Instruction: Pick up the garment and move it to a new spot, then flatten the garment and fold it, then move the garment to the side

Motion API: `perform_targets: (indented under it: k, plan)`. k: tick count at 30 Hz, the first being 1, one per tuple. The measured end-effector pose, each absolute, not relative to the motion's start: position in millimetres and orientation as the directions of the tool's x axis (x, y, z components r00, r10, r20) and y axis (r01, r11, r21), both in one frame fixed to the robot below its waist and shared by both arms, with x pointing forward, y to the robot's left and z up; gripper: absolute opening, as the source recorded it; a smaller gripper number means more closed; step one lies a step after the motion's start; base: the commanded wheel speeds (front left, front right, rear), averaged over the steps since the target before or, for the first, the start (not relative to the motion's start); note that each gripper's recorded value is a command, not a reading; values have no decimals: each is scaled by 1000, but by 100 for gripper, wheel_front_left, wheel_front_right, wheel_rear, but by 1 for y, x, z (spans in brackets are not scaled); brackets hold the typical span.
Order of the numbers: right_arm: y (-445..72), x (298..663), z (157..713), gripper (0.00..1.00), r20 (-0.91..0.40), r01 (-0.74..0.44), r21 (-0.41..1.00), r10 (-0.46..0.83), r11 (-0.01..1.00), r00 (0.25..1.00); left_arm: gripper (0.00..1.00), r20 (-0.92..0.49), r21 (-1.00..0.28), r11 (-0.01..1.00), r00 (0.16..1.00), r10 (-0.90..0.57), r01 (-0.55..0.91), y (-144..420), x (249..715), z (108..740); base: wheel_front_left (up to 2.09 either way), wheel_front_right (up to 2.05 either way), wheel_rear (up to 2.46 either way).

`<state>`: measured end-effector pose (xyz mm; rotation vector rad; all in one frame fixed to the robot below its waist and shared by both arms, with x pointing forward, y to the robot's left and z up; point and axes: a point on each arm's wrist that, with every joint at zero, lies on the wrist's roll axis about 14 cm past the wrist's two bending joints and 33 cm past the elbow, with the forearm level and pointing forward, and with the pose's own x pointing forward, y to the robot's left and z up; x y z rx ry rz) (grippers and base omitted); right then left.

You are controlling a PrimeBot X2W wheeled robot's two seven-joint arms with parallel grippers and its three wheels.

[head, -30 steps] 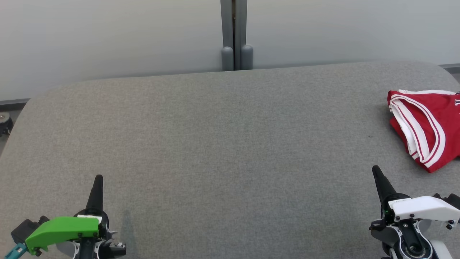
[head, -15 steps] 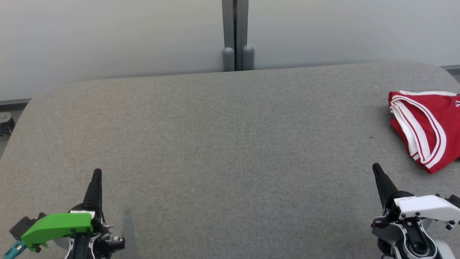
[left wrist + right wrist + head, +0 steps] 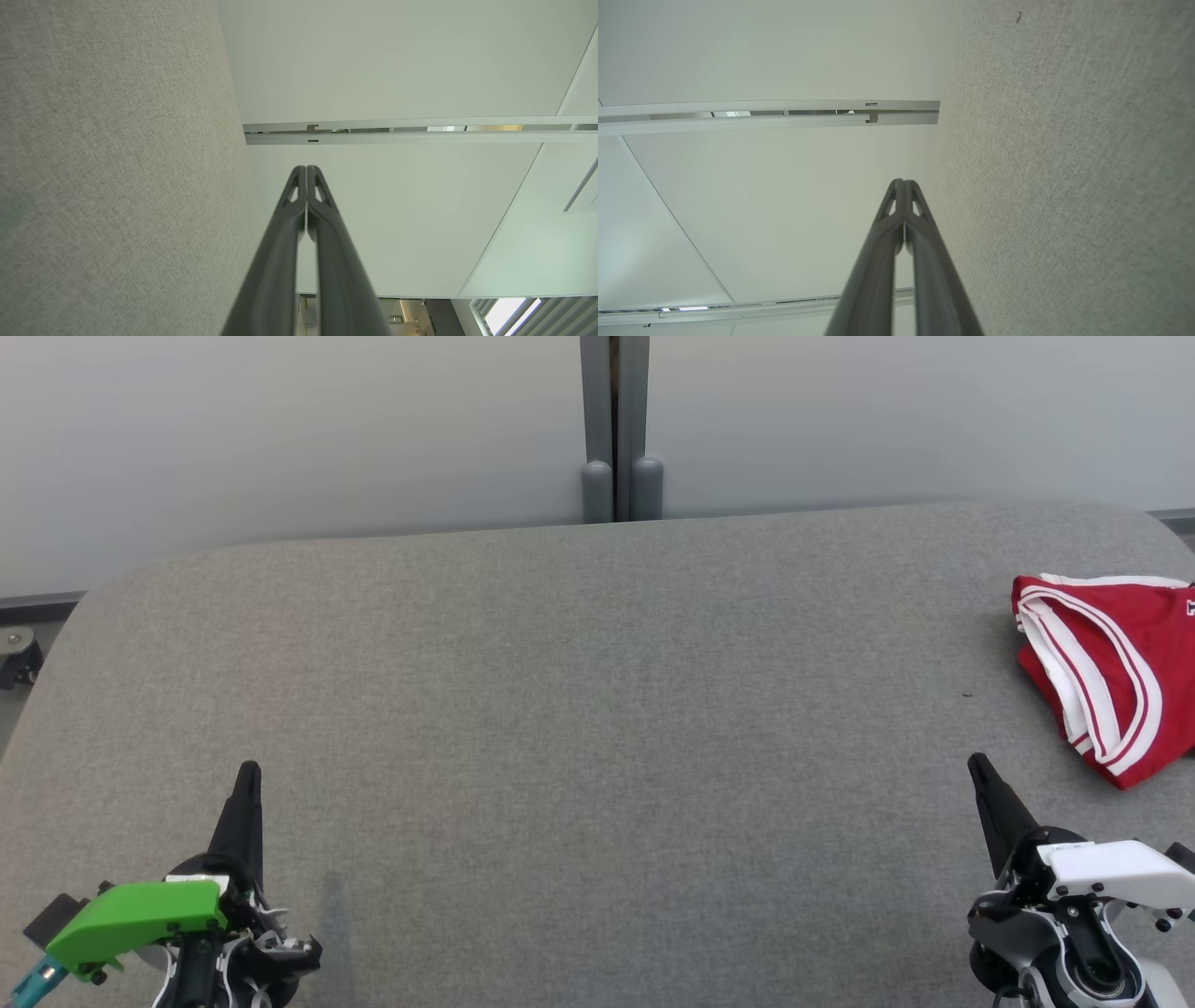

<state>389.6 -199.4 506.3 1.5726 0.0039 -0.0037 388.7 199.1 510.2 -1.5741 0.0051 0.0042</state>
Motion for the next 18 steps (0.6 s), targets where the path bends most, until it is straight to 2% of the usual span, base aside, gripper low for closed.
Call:
perform_targets:
  k: [18]
  plan:
    - [-199, 390, 507, 0, -1, 1, 1000, 0, -5, 1000, 0, -3, -1000, -5, 1000, 0, -3, 199, 389, 511, 0, 0, 0]
